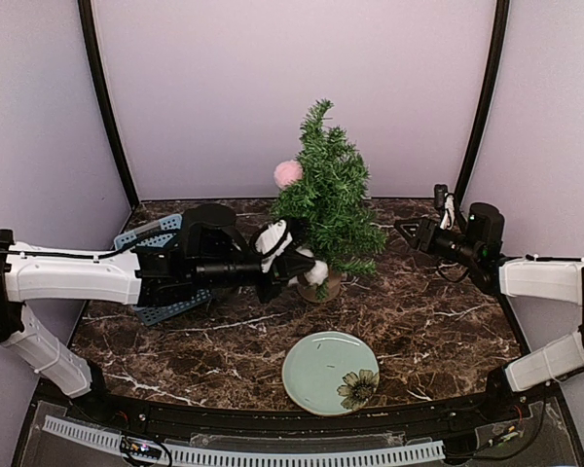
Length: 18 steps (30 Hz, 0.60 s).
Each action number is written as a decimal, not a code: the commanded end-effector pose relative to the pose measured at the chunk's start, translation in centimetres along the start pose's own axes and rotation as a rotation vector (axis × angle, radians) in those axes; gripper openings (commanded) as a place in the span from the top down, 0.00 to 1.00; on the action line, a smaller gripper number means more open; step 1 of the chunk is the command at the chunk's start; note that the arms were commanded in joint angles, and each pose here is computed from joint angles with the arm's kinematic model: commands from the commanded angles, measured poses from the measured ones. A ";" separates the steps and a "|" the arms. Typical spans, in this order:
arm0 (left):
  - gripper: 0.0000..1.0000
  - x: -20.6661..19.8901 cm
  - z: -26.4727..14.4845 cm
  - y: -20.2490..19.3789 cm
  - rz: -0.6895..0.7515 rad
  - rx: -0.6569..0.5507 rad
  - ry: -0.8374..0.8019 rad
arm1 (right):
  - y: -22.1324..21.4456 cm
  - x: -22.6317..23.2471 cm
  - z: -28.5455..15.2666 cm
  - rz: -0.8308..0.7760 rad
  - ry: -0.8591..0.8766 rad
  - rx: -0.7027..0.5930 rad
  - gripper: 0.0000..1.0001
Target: Decorate the small christmas tree
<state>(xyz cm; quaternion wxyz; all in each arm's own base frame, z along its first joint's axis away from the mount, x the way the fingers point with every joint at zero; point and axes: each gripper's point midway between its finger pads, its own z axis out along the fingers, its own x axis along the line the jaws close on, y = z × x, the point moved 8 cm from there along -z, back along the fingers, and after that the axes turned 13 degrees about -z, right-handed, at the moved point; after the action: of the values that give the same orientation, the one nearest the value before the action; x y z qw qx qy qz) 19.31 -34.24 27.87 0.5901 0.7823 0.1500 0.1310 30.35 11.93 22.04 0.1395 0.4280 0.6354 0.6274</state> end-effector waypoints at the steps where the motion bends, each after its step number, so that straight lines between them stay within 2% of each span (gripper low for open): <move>1: 1.00 -0.2 1.4 0.1 0.087 -0.041 0.007 | 0.6 0.2 -0.5 -0.038 -0.006 -0.031 0.51; 7: 1.00 0.9 3.6 -1.3 0.107 -0.025 0.100 | 0.4 0.2 -0.5 -0.034 -0.005 -0.031 0.51; 18: 1.00 2.4 5.6 -0.3 0.179 -0.070 0.244 | 0.2 0.1 -0.6 -0.037 -0.012 -0.025 0.51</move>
<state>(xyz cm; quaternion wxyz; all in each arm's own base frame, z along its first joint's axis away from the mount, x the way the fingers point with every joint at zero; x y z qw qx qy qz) 22.88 -37.81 23.27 0.5546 0.7853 0.1487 0.2314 30.07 11.84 21.87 0.1431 0.4262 0.6390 0.6242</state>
